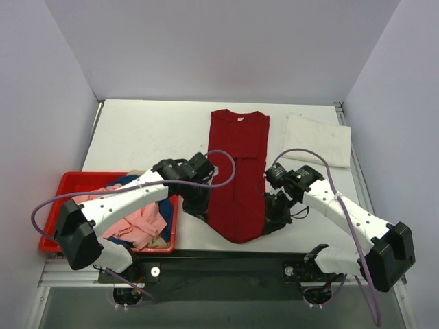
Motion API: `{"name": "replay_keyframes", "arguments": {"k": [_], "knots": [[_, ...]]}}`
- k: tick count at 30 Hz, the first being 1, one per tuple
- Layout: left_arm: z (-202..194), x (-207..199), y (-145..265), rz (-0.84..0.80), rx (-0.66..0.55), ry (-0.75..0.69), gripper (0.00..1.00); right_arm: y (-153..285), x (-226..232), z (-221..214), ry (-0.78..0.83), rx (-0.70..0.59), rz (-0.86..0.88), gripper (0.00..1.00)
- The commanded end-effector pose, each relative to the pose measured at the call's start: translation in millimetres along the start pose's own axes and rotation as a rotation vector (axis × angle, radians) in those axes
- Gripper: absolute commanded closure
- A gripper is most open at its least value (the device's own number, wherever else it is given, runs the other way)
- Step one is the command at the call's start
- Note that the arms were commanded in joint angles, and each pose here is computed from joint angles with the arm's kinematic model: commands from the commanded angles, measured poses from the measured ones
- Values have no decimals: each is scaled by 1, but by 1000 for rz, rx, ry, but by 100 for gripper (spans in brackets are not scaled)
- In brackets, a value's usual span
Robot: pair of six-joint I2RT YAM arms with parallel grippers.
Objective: Fold and stack the t-shirts
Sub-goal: Fold the folded rectangular tshirt in 1/3 of the way
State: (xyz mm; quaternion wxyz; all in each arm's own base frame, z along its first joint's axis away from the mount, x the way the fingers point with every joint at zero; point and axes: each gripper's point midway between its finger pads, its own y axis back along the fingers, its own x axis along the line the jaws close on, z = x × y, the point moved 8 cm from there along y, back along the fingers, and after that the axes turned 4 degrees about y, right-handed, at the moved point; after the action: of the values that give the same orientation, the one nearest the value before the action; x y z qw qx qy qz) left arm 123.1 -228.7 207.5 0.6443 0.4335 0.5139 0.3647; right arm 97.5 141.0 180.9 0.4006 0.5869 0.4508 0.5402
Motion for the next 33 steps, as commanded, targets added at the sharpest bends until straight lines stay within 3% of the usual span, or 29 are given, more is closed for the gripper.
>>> {"name": "replay_keyframes", "arguments": {"k": [1,7,18,33], "knots": [[25,12,18,32,-60,22,100,18,-9,4,-3,9,-91,100],[72,11,30,-48,-149,22,100,28,-8,39,-3,-28,-134,100],[145,19,14,-32,-186,30,100,49,-16,134,-42,-136,-179,100],[240,37,-19,-43,-220,112,100,23,-24,239,-92,-120,-192,100]]}}
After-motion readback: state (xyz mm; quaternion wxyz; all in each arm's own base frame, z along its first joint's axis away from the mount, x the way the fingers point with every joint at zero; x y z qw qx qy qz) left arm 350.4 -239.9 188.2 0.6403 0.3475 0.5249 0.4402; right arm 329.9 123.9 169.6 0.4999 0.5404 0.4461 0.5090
